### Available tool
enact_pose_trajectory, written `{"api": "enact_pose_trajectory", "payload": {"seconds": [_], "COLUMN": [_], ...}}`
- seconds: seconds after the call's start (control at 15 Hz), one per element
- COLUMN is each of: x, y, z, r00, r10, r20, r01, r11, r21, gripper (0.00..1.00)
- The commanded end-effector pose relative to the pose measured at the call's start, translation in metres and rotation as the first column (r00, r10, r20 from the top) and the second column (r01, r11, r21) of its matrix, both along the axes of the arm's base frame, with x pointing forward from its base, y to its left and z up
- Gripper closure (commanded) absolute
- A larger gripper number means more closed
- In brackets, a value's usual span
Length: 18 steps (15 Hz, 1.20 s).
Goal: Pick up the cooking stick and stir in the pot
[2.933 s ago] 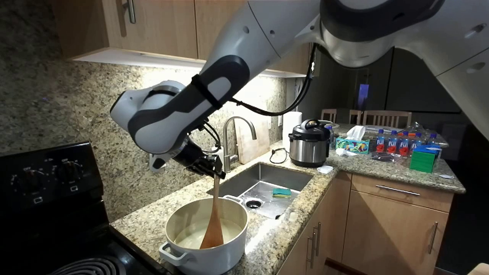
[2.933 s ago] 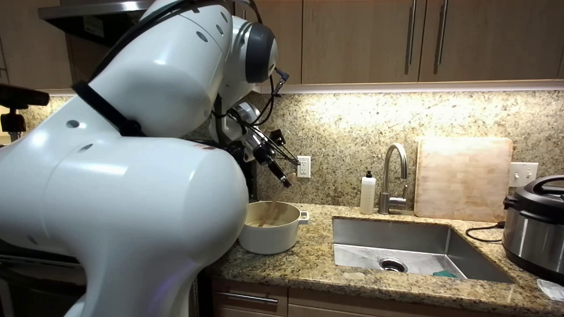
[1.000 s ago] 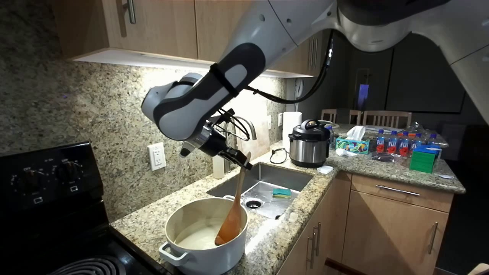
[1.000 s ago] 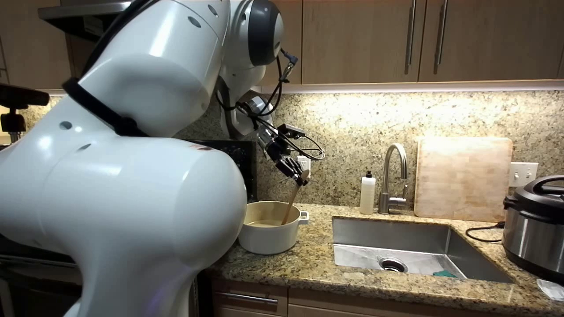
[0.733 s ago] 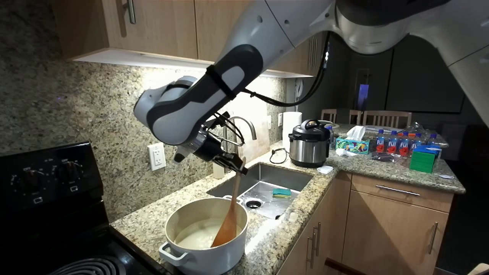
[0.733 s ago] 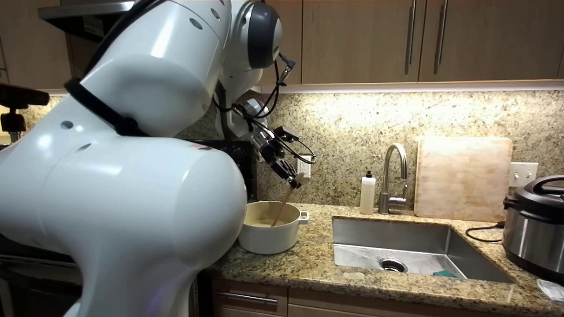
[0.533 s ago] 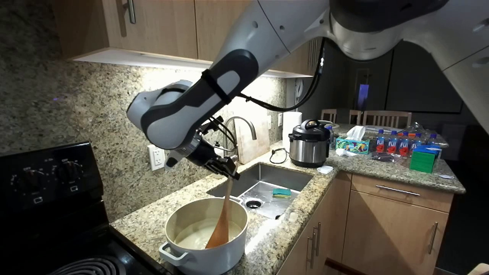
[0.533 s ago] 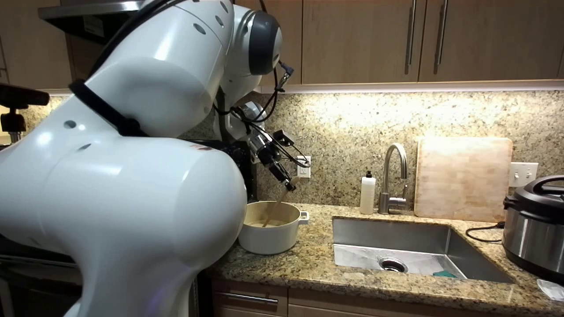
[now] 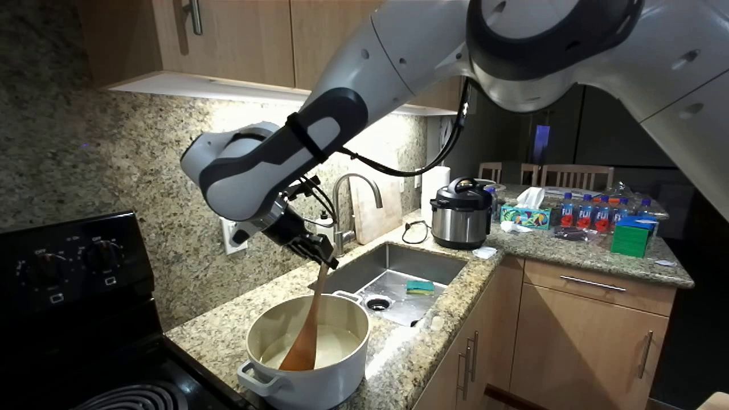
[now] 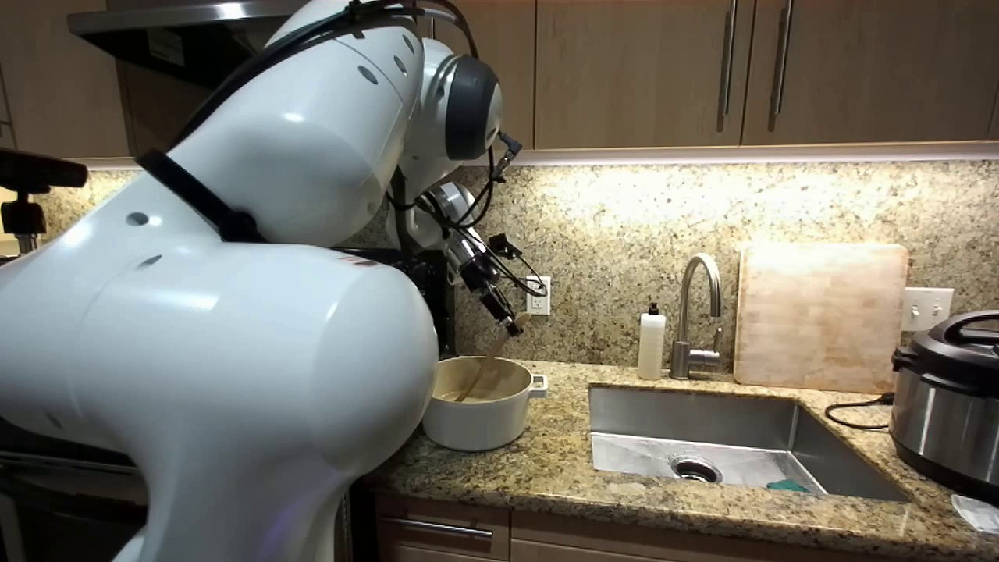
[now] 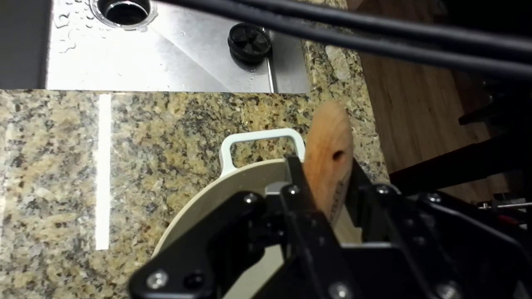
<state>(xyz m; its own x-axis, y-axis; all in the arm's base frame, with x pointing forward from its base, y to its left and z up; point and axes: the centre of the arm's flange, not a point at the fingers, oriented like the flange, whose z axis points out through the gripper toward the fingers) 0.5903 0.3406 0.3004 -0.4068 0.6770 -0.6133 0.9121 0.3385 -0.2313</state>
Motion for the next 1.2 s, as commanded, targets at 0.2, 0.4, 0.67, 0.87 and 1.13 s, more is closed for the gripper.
{"api": "enact_pose_trajectory", "payload": {"seconds": [0.2,0.4,0.67,0.87,1.13], "x": [0.019,0.011,-0.01,-0.029,-0.048], "y": [-0.028,-0.044,-0.055,-0.058,-0.057], "z": [0.002,0.01,0.026,0.037,0.037], "r00": [0.992,0.976,0.931,0.931,0.967], "r10": [-0.122,-0.19,-0.273,-0.249,-0.172], "r20": [0.03,0.105,0.243,0.266,0.19], "r01": [0.119,0.187,0.279,0.271,0.205], "r11": [0.99,0.981,0.96,0.961,0.963], "r21": [0.073,0.044,0.01,-0.048,-0.174], "gripper": [0.93,0.93,0.93,0.93,0.93]}}
